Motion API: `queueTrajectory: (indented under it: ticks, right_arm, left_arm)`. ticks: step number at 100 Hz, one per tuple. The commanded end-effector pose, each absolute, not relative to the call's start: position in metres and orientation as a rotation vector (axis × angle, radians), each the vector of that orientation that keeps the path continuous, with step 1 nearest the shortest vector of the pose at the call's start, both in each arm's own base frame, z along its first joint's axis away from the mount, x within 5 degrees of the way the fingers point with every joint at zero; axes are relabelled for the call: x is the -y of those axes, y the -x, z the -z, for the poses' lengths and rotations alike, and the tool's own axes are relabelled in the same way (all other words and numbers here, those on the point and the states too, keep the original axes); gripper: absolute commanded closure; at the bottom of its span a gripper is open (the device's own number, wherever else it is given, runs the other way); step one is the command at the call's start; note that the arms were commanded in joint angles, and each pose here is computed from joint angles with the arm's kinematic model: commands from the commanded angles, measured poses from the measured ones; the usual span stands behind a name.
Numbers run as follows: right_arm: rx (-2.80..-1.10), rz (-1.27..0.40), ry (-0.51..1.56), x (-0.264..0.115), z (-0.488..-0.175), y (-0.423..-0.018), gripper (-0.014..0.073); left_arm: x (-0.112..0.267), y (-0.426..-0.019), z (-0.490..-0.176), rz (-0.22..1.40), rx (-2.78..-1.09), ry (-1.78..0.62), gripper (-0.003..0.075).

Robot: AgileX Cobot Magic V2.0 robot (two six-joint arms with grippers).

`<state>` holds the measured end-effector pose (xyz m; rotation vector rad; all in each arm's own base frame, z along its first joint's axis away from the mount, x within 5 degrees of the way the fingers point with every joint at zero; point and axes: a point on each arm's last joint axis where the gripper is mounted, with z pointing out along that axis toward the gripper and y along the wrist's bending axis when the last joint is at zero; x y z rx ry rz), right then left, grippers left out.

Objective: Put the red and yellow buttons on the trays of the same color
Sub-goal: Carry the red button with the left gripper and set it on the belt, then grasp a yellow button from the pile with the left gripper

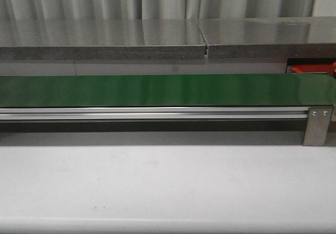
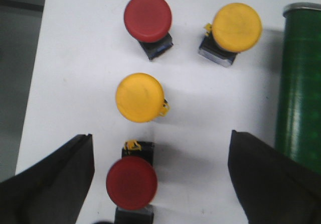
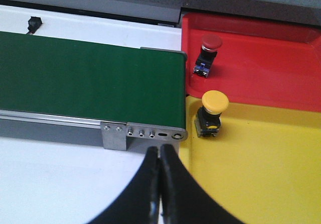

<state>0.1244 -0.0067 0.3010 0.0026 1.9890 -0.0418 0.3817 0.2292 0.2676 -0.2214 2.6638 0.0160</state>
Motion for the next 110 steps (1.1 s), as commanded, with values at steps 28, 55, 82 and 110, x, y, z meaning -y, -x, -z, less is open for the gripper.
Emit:
queueTrajectory:
  ticks: [28, 55, 82, 110]
  right_arm:
    - [-1.885, 0.054, -0.007, 0.007, -0.316, -0.126, 0.0663]
    - [-1.885, 0.054, -0.007, 0.008, -0.316, -0.126, 0.0663]
    - [-1.885, 0.054, -0.007, 0.008, -0.316, -0.126, 0.0663]
    - [-1.885, 0.054, -0.007, 0.008, -0.316, -0.126, 0.0663]
  left_arm:
    - [-0.24, -0.396, -0.273, -0.102, -2.522, 0.224, 0.0174]
    - [-0.247, -0.408, -0.241, -0.071, -2.533, 0.259, 0.0174]
    - [-0.25, -0.414, -0.225, -0.058, -2.531, 0.28, 0.0256]
    - [-0.25, -0.413, -0.225, -0.058, -2.535, 0.271, 0.0572]
